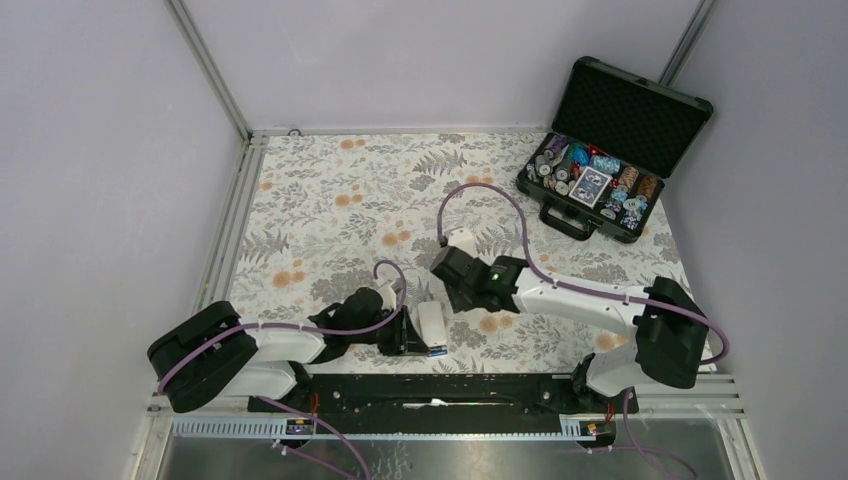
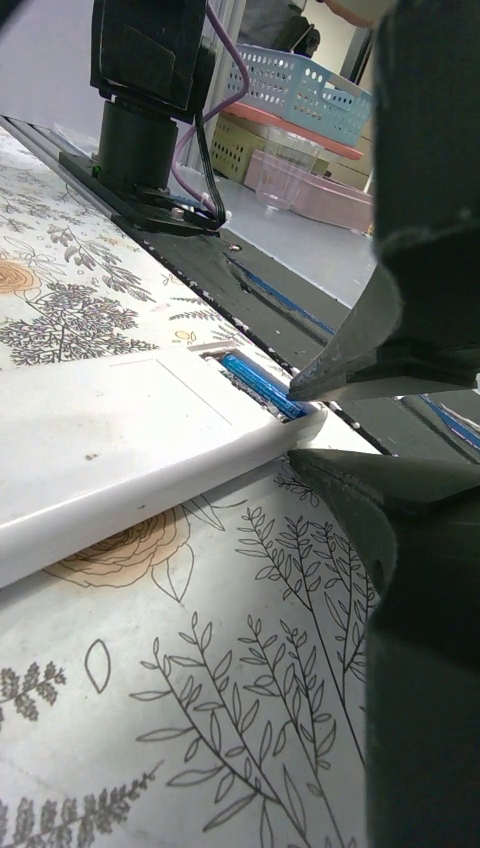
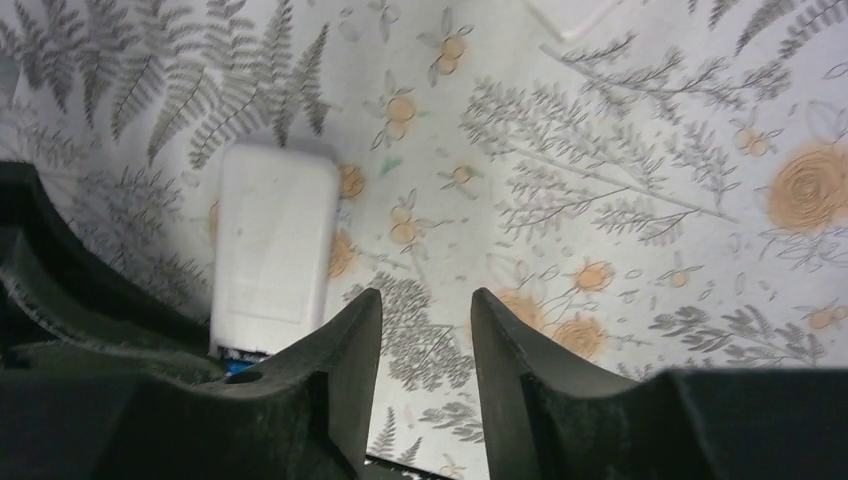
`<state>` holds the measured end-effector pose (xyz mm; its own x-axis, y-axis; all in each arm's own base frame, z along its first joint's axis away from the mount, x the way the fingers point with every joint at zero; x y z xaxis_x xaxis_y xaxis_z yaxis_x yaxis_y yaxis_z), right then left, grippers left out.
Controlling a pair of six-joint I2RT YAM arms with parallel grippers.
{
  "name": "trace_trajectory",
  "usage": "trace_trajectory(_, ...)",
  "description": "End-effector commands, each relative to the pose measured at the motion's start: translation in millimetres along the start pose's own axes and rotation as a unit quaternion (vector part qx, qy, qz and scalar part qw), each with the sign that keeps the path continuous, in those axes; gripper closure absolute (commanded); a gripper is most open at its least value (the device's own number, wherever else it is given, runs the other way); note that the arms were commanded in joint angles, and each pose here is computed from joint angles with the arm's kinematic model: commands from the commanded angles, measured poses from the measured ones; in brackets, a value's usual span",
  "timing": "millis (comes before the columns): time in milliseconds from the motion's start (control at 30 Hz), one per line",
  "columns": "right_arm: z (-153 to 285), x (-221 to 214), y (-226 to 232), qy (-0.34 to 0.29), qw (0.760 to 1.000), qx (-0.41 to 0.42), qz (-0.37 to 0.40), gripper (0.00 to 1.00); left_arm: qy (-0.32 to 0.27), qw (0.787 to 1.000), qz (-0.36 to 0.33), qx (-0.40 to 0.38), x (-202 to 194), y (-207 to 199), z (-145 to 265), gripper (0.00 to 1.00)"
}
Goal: Load the batteries into the remote control
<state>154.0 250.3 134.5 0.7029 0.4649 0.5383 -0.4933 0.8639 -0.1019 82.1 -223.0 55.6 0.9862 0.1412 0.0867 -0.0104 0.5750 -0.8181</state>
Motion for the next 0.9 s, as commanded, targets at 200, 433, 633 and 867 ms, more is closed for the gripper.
trace_trajectory(200, -11, 38, -45, -0.045, 0.998, 0.037, 0.001, 0.35, -0.003, 1.0, -0.007, 0.006, 9, -14, -11, 0.69)
trace_trajectory(433, -26, 59, -60, -0.067, 0.997, 0.032, -0.001, 0.26, 0.005, 1.0, -0.011, 0.004, 13, -24, -19, 0.69)
trace_trajectory(633, -41, 70, -70, -0.073, 0.997, 0.028, -0.019, 0.23, 0.008, 1.0, -0.009, 0.002, 15, -28, -29, 0.68)
trace_trajectory(867, -50, 78, -81, -0.069, 0.997, 0.017, -0.03, 0.22, 0.02, 1.0, -0.014, -0.009, 17, -40, -37, 0.68)
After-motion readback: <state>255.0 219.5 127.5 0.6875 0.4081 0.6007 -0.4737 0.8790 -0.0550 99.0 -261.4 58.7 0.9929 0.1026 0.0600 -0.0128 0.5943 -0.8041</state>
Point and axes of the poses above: each gripper's point midway between its finger pads, its own z axis back along the fingers, its own y axis along the line the jaws close on, x = y × z, the point moved 6 cm from there along z, back along the fingers, and after that the axes turned 9 degrees about z, right-handed, at the moved point
